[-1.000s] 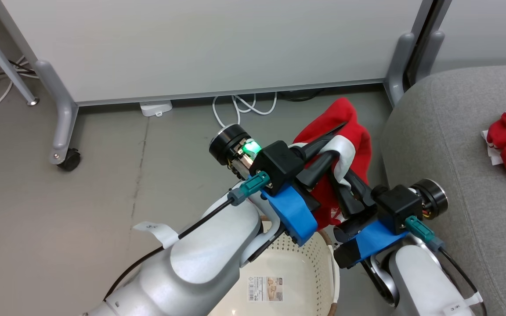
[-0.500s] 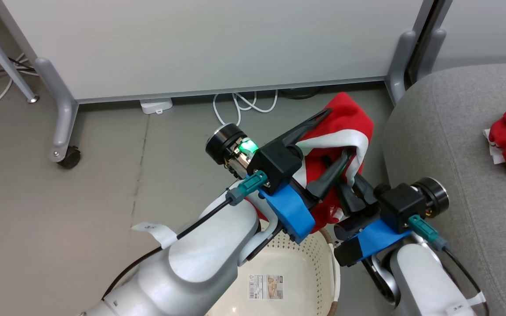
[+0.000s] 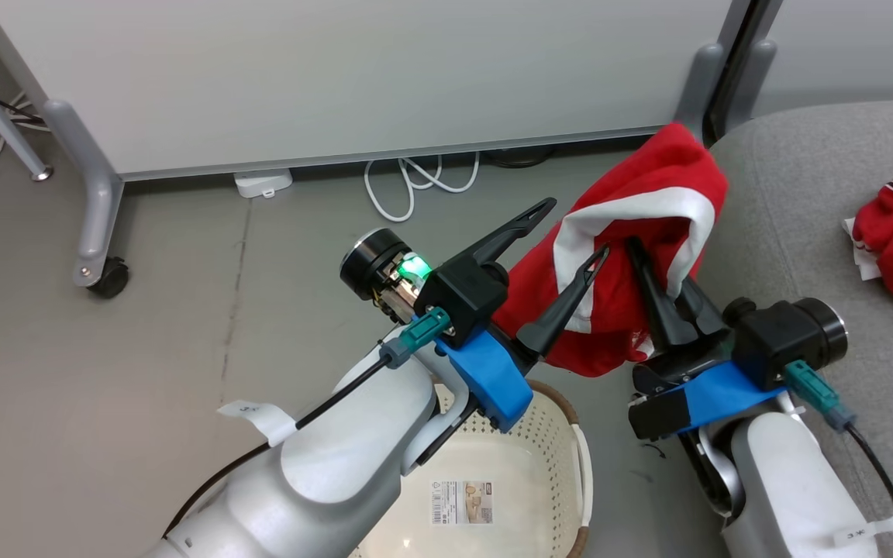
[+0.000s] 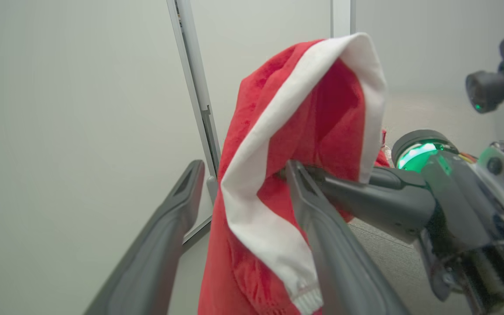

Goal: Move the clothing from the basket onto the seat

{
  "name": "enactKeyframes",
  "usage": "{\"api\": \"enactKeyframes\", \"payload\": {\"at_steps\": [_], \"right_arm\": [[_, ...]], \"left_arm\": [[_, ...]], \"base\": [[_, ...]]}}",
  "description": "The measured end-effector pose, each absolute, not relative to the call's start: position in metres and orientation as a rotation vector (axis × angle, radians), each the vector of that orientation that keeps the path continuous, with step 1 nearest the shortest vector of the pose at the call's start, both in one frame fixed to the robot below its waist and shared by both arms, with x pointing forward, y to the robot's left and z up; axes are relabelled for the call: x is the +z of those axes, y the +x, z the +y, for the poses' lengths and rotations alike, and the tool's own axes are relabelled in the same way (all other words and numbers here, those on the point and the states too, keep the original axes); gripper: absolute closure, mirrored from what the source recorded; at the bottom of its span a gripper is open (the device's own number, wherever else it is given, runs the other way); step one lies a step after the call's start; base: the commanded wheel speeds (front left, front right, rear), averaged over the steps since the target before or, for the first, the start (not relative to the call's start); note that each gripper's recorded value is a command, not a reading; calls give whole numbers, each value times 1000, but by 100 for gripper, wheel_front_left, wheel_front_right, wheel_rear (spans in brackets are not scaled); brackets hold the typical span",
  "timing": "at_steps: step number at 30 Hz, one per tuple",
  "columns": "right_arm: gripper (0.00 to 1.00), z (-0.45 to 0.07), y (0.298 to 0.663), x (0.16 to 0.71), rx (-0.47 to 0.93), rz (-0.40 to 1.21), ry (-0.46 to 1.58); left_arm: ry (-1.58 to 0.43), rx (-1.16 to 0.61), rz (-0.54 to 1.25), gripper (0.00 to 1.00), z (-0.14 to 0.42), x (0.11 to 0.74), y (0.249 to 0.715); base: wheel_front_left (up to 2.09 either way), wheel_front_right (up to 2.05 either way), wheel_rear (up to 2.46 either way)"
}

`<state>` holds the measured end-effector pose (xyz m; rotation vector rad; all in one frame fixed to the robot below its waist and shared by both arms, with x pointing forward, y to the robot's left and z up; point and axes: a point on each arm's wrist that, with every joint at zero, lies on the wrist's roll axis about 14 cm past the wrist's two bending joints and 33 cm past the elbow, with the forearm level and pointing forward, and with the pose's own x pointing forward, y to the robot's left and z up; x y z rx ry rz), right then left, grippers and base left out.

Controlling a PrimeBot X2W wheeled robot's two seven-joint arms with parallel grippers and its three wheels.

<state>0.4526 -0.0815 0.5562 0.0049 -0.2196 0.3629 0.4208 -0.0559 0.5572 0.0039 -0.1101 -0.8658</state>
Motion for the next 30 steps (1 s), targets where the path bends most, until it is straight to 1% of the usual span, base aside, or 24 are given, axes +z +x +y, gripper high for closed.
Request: {"api": "enactKeyframes", "payload": {"at_steps": [14,20,30], "right_arm": [[100,-153,450,556,173,-220,-22],[100,-189,440,551,73,-206,-31],[100,-234,418,548,-57,-192,-52]], "left_arm": [[-5,-970,-90,0,-89,542,418],[-15,-1037,-77,0,-110,534,412],[-21,-1150,-58,0,-143,524,396]], "base": [[0,0,0],[0,0,0],[0,0,0]]}}
